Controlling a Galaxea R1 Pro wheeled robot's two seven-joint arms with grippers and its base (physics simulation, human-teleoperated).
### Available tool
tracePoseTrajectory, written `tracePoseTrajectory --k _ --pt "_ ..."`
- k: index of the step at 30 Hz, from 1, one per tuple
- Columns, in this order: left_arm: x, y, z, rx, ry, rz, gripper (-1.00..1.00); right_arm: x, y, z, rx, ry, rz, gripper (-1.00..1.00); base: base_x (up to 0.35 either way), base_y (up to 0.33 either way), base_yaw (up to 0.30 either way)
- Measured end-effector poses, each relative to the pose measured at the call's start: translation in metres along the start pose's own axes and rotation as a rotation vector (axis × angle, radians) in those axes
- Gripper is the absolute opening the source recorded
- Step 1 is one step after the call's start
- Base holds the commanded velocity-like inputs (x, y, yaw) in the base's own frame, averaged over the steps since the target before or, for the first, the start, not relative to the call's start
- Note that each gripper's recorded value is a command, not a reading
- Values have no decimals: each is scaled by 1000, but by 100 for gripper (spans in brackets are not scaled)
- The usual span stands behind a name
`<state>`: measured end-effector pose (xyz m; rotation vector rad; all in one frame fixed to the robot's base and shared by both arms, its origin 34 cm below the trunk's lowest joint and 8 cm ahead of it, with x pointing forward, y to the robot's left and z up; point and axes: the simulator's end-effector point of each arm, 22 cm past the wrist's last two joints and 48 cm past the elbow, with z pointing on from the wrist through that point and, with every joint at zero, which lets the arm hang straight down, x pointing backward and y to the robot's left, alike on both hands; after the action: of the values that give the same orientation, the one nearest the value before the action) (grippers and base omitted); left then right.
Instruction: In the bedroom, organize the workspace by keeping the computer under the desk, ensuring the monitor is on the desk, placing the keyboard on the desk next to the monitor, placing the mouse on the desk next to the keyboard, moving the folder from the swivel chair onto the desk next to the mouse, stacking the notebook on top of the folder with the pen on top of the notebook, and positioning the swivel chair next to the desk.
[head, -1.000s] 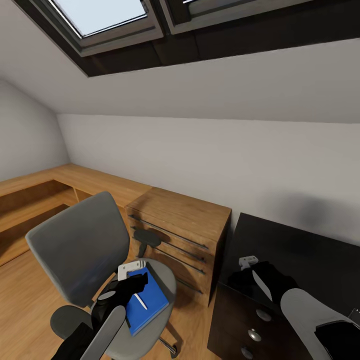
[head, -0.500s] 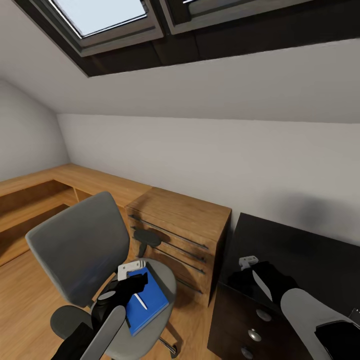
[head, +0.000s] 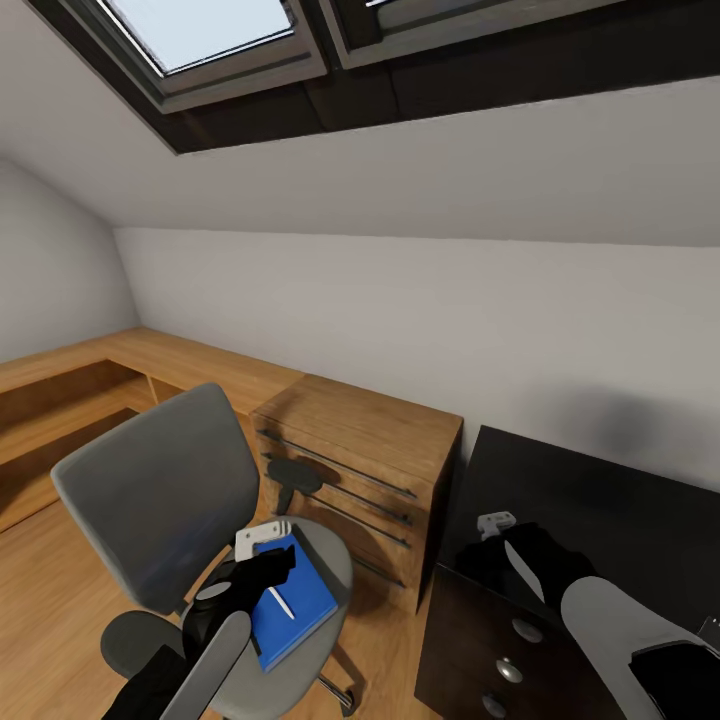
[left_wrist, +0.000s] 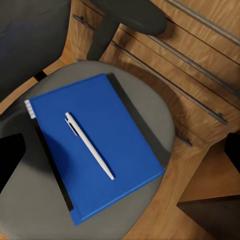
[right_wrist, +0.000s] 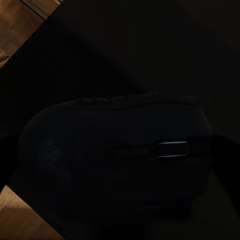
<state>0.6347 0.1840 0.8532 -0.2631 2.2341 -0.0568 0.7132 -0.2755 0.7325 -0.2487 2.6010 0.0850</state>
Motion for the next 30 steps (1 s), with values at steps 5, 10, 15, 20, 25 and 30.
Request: tracePoseTrajectory --k 5,10,15,20,25,30 --pt "0 1 0 -1 0 1 100 0 0 0 0 -1 0 -100 0 0 0" --pt "1 1 1 -1 3 2 100 -1 -1 -1 0 -3 2 -100 0 0 0" --pt "1 1 1 -1 3 2 100 -2 0 -1 -1 -6 2 -100 0 0 0" --pt "0 1 0 -1 3 2 100 -4 0 -2 0 -8 2 -100 0 0 0" --pt "-5 0 -5 -2 4 2 100 -17 -1 -12 1 -30 2 -100 0 0 0" --pt "-9 0 -9 -6 7 3 100 -65 -30 -41 53 -143 18 -100 0 0 0"
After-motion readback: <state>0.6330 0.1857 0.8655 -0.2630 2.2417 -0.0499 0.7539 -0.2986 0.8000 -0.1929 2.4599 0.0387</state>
